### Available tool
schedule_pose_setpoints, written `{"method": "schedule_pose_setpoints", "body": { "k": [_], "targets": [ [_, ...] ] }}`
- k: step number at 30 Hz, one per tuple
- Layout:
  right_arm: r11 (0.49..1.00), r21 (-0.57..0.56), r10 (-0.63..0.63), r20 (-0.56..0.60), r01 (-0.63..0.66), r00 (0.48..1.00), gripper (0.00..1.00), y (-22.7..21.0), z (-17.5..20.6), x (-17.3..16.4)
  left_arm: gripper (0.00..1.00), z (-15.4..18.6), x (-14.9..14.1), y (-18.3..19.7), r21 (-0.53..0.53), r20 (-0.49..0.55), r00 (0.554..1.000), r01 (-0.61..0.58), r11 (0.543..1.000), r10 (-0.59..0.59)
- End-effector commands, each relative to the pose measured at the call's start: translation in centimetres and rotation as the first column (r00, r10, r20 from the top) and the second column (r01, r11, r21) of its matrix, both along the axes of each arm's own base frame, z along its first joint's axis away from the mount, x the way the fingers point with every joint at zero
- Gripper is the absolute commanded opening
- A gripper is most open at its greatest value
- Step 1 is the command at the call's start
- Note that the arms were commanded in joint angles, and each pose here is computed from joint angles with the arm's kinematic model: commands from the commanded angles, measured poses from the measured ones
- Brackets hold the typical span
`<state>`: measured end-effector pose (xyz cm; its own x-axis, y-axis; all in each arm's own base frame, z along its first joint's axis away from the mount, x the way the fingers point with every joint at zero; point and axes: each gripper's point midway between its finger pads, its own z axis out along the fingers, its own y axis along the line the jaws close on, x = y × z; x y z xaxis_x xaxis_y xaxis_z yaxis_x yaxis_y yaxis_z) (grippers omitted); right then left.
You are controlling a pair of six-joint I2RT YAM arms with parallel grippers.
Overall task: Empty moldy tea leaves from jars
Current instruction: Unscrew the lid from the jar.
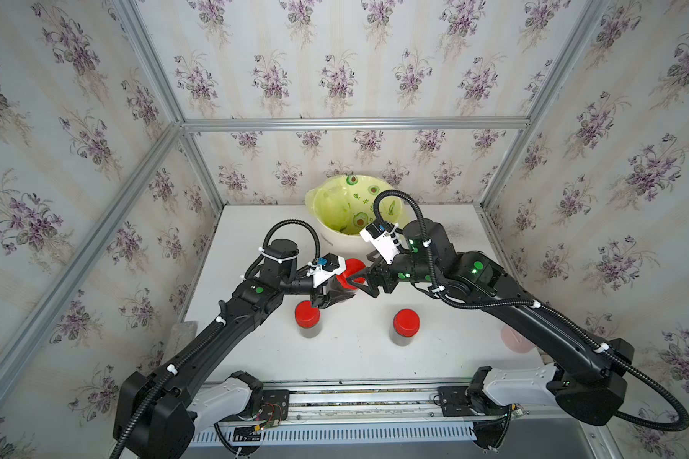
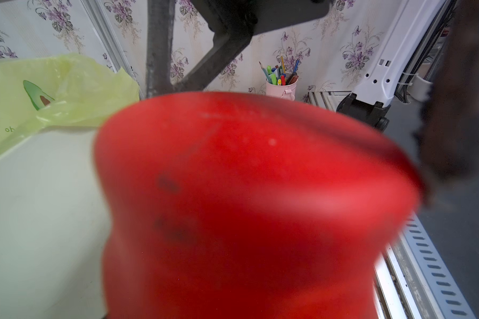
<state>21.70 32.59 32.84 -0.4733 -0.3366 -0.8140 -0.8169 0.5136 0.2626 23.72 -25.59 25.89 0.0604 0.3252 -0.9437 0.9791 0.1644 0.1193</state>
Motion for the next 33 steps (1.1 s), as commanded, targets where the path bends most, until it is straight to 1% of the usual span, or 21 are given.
{"method": "schedule_pose_setpoints", "body": {
  "k": [1, 9, 13, 19, 24, 33],
  "targets": [
    [0.998, 0.039, -0.039, 0.009, 0.039, 0.999, 0.91, 0.4, 1.0, 0.8, 0.52, 0.7, 0.0, -0.2, -0.012, 0.04, 0.999, 0.017, 1.0, -0.016],
    [0.999, 0.031, -0.01, 0.002, 0.01, 1.0, 0.9, 1.3, 0.9, 0.1, 0.52, 0.6, 0.0, -0.2, -0.012, 0.038, 0.999, 0.017, 1.0, -0.017],
    [1.0, 0.021, -0.003, -0.004, 0.003, 1.0, 0.87, 1.5, 0.6, -0.2, 0.52, 0.6, 0.0, -0.1, -0.011, 0.039, 0.999, 0.015, 1.0, -0.014],
    [0.999, -0.022, -0.027, 0.002, 0.027, 1.0, 0.82, 1.5, -0.2, -0.3, 0.52, 0.6, 0.0, -0.1, -0.01, 0.039, 0.999, 0.015, 1.0, -0.014],
    [0.998, -0.046, -0.03, 0.0, 0.03, 1.0, 0.75, 1.7, -0.6, -0.5, 0.52, 0.4, 0.1, -0.1, -0.007, 0.037, 0.999, 0.012, 1.0, -0.012],
    [0.998, -0.063, -0.023, 0.017, 0.024, 1.0, 0.56, 1.5, -0.5, -0.6, 0.52, 0.4, 0.1, -0.2, -0.007, 0.035, 0.999, 0.013, 1.0, -0.013]
  ]
}}
